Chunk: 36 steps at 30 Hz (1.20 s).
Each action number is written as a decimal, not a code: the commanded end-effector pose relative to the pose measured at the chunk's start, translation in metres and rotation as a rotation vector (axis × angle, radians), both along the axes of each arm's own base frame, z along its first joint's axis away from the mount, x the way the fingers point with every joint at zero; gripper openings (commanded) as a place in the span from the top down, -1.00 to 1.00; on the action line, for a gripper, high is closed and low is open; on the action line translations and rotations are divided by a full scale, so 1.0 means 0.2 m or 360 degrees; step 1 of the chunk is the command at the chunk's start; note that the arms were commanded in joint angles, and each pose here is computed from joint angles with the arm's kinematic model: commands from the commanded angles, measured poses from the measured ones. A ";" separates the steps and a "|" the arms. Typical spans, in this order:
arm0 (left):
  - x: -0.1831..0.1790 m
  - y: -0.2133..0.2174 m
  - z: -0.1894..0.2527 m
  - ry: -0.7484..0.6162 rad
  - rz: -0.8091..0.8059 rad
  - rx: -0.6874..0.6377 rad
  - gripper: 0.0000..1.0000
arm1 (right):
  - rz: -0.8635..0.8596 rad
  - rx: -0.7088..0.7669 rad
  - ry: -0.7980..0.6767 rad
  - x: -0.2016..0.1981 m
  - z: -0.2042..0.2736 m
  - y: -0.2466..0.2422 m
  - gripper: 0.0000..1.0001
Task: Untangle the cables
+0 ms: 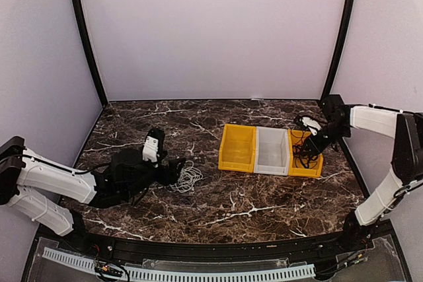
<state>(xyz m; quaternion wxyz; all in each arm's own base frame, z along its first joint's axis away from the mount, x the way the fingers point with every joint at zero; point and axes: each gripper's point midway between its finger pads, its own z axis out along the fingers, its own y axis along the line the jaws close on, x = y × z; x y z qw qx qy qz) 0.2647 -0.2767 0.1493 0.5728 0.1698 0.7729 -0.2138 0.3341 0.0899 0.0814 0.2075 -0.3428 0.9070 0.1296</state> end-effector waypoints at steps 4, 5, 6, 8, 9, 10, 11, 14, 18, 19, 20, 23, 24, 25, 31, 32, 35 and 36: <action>0.07 0.07 0.01 0.0185 0.0265 0.0052 -0.61 | -0.0040 -0.0084 -0.0201 -0.03 0.32 -0.05 0.15; 0.08 0.07 0.04 0.0196 0.0289 0.0030 -0.63 | -0.0034 -0.0078 -0.0215 -0.02 0.36 -0.05 0.13; 0.08 0.09 0.02 0.0227 0.0317 0.0074 -0.64 | -0.0028 -0.0059 -0.0233 -0.01 0.40 -0.04 0.12; 0.09 0.11 0.01 0.0287 0.0367 0.0097 -0.69 | -0.0002 -0.0022 -0.0273 0.04 0.46 0.00 0.11; 0.10 0.11 0.03 0.0311 0.0388 0.0067 -0.71 | 0.0017 -0.0006 -0.0290 0.06 0.49 0.03 0.10; 0.11 0.14 0.00 0.0365 0.0413 0.0100 -0.73 | 0.0045 0.0018 -0.0304 0.08 0.50 0.07 0.10; 0.12 0.15 0.00 0.0403 0.0430 0.0062 -0.74 | 0.0076 0.0049 -0.0318 0.10 0.52 0.11 0.10; 0.15 0.20 -0.06 0.0574 0.0425 0.0025 -0.74 | 0.0200 0.0174 -0.0329 0.15 0.56 0.31 0.10; 0.16 0.22 -0.09 0.0652 0.0363 0.0022 -0.73 | 0.0436 0.0294 -0.0331 0.17 0.58 0.65 0.11; 0.16 0.23 -0.10 0.0672 0.0362 0.0038 -0.73 | 0.0509 0.0324 -0.0331 0.15 0.58 0.75 0.12; 0.15 0.23 -0.12 0.0696 0.0329 0.0055 -0.73 | 0.0580 0.0346 -0.0319 0.13 0.57 0.83 0.12; 0.14 0.25 -0.18 0.0785 0.0292 0.0118 -0.73 | 0.0781 0.0404 -0.0295 0.06 0.53 1.08 0.14; 0.14 0.26 -0.21 0.0808 0.0289 0.0138 -0.73 | 0.0846 0.0414 -0.0283 0.02 0.51 1.16 0.15; 0.12 0.25 -0.23 0.0838 0.0263 0.0142 -0.72 | 0.0925 0.0422 -0.0268 -0.03 0.48 1.25 0.16; 0.10 0.27 -0.34 0.0995 0.0225 0.0080 -0.57 | 0.1181 0.0433 -0.0161 -0.24 0.28 1.59 0.18; 0.11 0.26 -0.34 0.0993 0.0211 0.0058 -0.56 | 0.1217 0.0424 -0.0149 -0.28 0.24 1.63 0.18; 0.12 0.18 -0.34 0.1011 0.0089 -0.0010 -0.61 | 0.1299 0.0371 -0.0147 -0.35 0.16 1.72 0.18; 0.12 0.17 -0.34 0.1012 0.0075 -0.0013 -0.62 | 0.1315 0.0354 -0.0170 -0.35 0.16 1.75 0.17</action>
